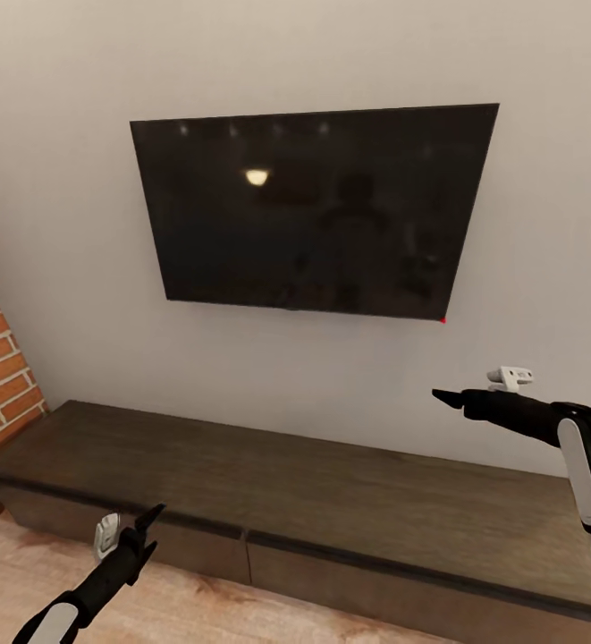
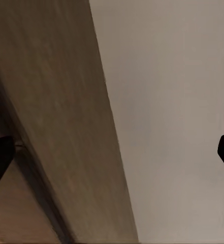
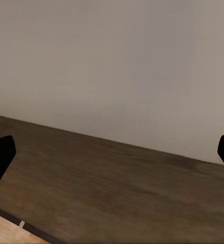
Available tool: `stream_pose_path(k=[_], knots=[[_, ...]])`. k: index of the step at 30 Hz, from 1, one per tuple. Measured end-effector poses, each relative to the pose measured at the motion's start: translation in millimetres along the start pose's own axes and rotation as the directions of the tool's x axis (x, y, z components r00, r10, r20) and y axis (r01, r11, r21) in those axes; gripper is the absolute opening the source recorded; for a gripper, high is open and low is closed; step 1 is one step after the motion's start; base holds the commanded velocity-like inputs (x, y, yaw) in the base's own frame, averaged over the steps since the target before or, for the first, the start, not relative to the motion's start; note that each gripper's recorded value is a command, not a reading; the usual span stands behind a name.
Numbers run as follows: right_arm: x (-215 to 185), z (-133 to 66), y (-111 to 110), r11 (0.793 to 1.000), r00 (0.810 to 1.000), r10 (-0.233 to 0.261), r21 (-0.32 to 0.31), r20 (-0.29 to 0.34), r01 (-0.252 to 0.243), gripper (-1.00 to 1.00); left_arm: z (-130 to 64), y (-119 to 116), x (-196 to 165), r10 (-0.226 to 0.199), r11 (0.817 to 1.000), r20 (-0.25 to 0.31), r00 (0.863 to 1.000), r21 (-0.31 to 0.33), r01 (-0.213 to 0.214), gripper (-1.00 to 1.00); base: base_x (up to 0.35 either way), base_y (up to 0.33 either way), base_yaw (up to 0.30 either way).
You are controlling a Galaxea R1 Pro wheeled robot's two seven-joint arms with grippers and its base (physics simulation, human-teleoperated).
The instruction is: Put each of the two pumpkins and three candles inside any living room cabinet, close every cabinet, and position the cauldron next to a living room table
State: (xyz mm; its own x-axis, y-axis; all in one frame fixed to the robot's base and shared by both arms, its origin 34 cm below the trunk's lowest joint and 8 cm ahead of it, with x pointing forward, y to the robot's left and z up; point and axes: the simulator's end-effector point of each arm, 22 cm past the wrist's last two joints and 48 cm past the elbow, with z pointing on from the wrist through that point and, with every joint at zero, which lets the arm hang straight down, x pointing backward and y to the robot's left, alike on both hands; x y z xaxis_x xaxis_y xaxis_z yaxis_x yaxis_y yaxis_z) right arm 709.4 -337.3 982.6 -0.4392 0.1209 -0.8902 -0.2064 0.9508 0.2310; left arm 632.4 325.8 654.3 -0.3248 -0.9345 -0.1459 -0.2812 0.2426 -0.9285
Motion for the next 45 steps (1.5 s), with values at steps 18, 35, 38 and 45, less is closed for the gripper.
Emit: stream_pose_path(k=[18, 35, 38, 45], knots=[[21.8, 3.8, 34.6, 0.977, 0.997, 0.071, -0.201, 0.03, -0.063, 1.0, 20.0, 11.8, -9.4, -0.104, 0.994, 0.046, 0.993, 0.037, 0.103, 1.0, 0.0, 0.0, 0.0], [47.5, -10.7, 94.7, 0.864, 0.995, 0.094, -0.5, 0.035, -0.064, 1.0, 25.8, 44.5, -1.7, -0.095, 0.995, 0.035, 0.995, 0.034, 0.094, 1.0, 0.0, 0.0, 0.0], [51.2, -13.3, 98.6, 0.848, 0.995, 0.093, -0.527, 0.043, -0.057, 1.0, 27.1, 49.4, -1.3, -0.088, 0.996, 0.035, 0.995, 0.034, 0.087, 1.0, 0.0, 0.0, 0.0], [63.4, -11.6, 98.0, 0.841, 0.995, 0.093, -0.538, 0.047, -0.053, 1.0, 31.0, 63.8, 3.1, -0.084, 0.996, 0.037, 0.996, 0.028, 0.083, 1.0, 0.0, 0.0, 0.0]])
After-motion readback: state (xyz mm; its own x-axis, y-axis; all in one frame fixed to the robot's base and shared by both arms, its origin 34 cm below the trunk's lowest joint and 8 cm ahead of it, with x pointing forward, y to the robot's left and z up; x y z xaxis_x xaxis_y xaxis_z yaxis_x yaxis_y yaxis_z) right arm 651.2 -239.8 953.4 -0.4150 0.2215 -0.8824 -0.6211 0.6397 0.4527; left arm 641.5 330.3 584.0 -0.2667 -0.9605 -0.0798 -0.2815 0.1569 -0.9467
